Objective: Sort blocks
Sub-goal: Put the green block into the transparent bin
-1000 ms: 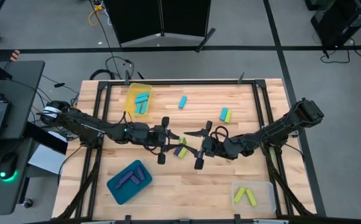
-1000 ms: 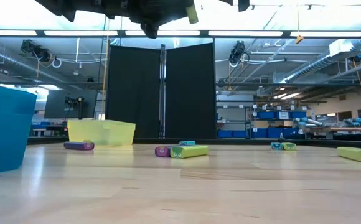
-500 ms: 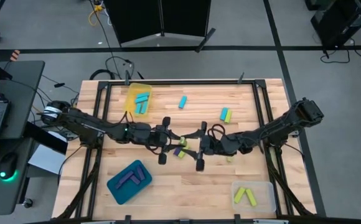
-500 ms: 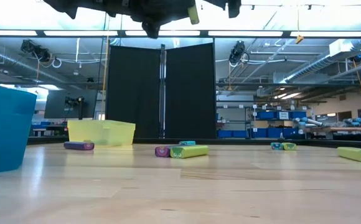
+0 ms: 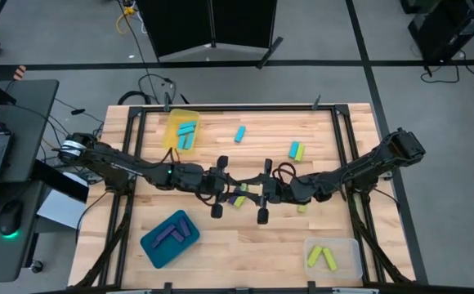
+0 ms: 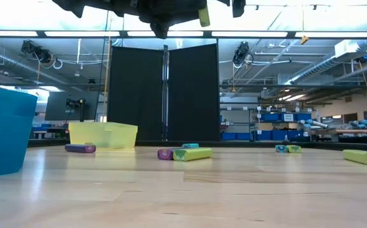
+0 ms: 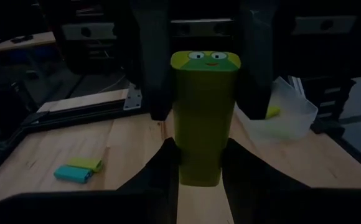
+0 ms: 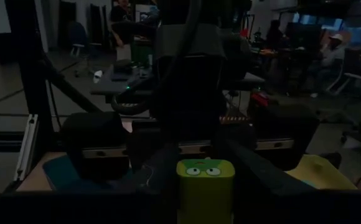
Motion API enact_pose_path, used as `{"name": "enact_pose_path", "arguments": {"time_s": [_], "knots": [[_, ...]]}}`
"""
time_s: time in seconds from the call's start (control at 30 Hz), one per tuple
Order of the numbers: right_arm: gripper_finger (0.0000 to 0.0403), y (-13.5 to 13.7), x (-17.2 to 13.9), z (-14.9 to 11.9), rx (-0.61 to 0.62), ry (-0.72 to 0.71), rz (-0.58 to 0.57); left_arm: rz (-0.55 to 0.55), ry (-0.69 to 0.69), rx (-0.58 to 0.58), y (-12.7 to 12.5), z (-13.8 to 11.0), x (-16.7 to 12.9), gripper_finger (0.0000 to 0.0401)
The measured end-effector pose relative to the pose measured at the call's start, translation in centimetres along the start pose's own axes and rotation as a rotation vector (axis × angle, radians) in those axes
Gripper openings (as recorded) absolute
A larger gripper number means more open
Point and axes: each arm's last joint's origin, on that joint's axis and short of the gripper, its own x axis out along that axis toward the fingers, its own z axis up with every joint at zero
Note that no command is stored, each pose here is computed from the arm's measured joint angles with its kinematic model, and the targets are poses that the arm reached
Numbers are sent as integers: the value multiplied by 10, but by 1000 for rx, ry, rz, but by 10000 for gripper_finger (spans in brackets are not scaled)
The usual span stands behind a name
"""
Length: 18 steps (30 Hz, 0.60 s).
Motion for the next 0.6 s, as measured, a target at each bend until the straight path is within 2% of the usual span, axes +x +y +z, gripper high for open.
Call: {"name": "enact_pose_path", "arguments": {"time_s": [0.3,0.37,0.5,0.6], "knots": [[117,1,-9,9,-12,0,-11,-27,-11,29,-1,1,0,99],[117,2,-13,14,-15,17,-7,-30,-16,54,-3,2,0,130],[117,7,-20,34,-15,119,-89,34,26,149,-13,-1,-2,205],[117,15,-26,47,-12,222,-107,92,2,225,-23,-4,-6,213]]}}
